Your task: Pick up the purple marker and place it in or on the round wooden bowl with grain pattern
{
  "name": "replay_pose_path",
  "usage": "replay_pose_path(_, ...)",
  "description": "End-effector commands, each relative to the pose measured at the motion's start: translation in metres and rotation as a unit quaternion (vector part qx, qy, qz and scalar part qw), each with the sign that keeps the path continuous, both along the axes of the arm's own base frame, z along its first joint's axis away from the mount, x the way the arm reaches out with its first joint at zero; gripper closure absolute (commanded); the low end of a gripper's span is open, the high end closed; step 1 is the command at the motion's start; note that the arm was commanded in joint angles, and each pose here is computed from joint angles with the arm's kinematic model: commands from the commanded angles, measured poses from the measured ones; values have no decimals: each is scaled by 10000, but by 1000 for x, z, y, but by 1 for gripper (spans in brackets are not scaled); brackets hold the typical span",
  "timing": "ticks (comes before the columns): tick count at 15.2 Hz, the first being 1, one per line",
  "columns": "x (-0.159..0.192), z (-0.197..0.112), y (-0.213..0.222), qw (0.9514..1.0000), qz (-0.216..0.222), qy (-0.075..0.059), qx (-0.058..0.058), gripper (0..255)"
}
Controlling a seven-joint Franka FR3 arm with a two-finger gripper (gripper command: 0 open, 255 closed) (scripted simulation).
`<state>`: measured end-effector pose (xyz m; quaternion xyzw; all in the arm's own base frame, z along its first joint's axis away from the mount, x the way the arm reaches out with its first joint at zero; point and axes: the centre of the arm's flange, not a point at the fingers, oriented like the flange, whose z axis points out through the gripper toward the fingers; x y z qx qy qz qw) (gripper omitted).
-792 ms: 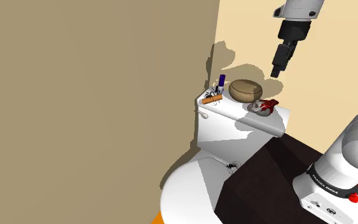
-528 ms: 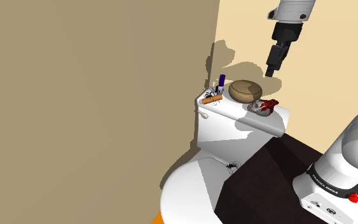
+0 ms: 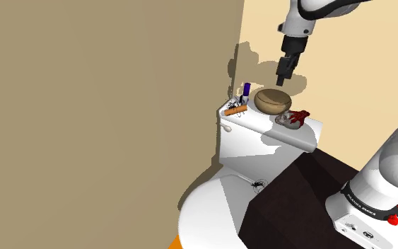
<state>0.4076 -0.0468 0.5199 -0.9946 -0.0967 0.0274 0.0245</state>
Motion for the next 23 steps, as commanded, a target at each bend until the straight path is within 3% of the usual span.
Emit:
replay_pose_path(1, 22, -10, -11, 10000, 21, -7, -30, 0)
replay_pose_path(23, 258, -123, -126, 9992, 227, -40, -324, 0)
